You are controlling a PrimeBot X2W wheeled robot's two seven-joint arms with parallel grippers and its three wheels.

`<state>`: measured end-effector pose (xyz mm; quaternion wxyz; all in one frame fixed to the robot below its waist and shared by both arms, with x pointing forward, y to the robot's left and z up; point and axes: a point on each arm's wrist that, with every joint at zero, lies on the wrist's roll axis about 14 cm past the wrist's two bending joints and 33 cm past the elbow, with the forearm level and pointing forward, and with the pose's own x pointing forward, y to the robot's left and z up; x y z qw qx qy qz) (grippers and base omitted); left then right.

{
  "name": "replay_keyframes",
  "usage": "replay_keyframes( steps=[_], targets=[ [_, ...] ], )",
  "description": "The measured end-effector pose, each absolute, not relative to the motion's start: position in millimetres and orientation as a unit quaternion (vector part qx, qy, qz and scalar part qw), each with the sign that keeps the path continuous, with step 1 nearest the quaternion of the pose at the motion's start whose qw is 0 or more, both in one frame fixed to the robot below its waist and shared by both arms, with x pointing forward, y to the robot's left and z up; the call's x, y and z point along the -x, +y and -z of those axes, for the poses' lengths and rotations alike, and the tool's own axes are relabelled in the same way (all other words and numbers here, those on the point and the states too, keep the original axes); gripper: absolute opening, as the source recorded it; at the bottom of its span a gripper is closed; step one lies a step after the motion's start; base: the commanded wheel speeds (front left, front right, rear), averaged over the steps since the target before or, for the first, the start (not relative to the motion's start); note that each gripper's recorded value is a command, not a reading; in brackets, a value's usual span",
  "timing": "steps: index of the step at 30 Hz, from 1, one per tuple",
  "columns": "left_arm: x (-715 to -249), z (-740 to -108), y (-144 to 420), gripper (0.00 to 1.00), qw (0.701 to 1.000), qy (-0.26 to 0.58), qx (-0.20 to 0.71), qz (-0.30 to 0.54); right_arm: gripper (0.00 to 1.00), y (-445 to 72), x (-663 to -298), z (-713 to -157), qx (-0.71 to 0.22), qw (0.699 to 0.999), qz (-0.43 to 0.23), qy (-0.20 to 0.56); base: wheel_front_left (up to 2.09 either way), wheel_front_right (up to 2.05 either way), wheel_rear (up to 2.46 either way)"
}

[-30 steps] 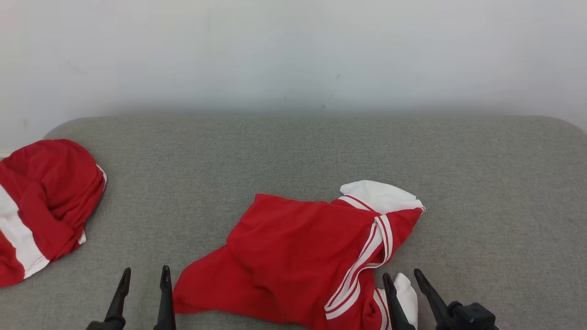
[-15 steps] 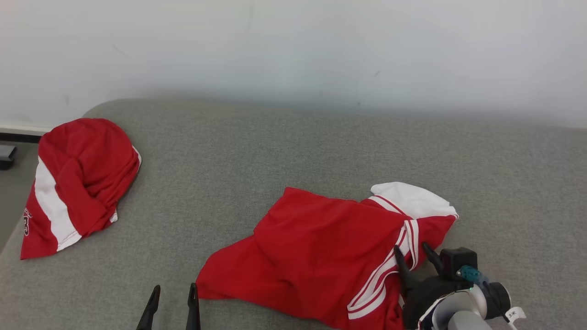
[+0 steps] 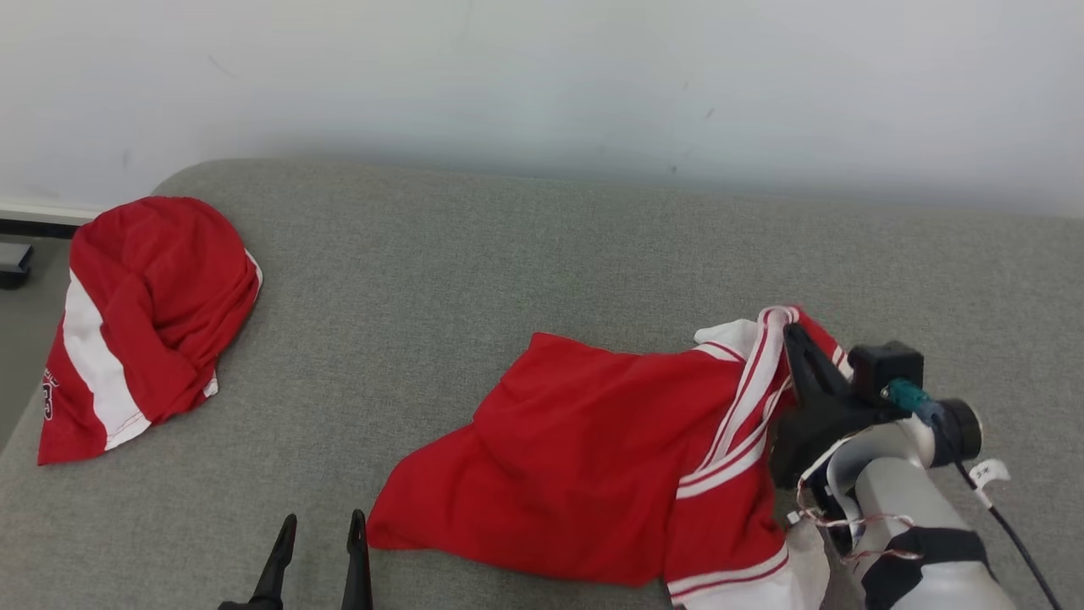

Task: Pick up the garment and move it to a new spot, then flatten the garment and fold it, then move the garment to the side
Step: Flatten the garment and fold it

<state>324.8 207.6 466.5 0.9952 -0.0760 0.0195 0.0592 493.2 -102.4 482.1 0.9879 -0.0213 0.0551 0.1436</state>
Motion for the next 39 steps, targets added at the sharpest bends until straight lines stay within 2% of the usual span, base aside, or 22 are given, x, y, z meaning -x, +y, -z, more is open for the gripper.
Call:
replay_keyframes(
  steps=[8, 12, 13, 14, 15, 22, 27, 34, 39],
  targets=[
    [-327.7, -465.3, 207.3, 1.00, 0.995, 0.022, 0.080, -0.060, 0.00, -115.5, -532.2, -542.1, 0.037, 0.990, -0.133, -0.022, 0.00, 0.00, 0.00],
    [-328.3, -464.4, 208.5, 1.00, 0.994, 0.024, 0.082, -0.063, 0.00, -135.2, -541.3, -534.4, 0.048, 0.992, -0.116, -0.004, 0.00, 0.00, 0.00],
    [-327.8, -463.8, 208.7, 1.00, 0.994, 0.025, 0.082, -0.064, 0.46, -136.5, -541.3, -528.6, 0.047, 0.992, -0.115, 0.005, 0.00, 0.00, 0.00],
    [-327.8, -463.7, 208.4, 1.00, 0.994, 0.025, 0.082, -0.064, 0.65, -140.3, -541.5, -523.2, 0.052, 0.992, -0.113, 0.014, 0.00, 0.00, 0.00],
    [-327.3, -463.7, 208.5, 1.00, 0.994, 0.025, 0.083, -0.064, 1.00, -141.4, -541.8, -520.5, 0.057, 0.992, -0.114, 0.019, 0.00, 0.00, 0.00],
    [-325.6, -463.1, 207.7, 1.00, 0.994, 0.025, 0.085, -0.065, 1.00, -141.4, -529.7, -538.4, 0.050, 0.991, -0.121, -0.020, 0.00, 0.00, 0.00],
    [-324.7, -465.2, 200.5, 1.00, 0.995, 0.022, 0.086, -0.053, 1.00, -108.7, -487.5, -519.6, 0.052, 0.983, -0.175, -0.016, 0.00, 0.00, 0.00],
    [-330.5, -471.8, 186.3, 1.00, 0.996, 0.012, 0.088, -0.026, 1.00, -71.5, -419.2, -468.7, 0.081, 0.961, -0.261, 0.042, 0.00, 0.00, 0.00],
    [-332.0, -471.9, 181.1, 1.00, 0.996, 0.012, 0.089, -0.019, 1.00, -54.8, -397.6, -459.8, 0.103, 0.945, -0.303, 0.063, 0.00, 0.00, 0.00]
  ],
)
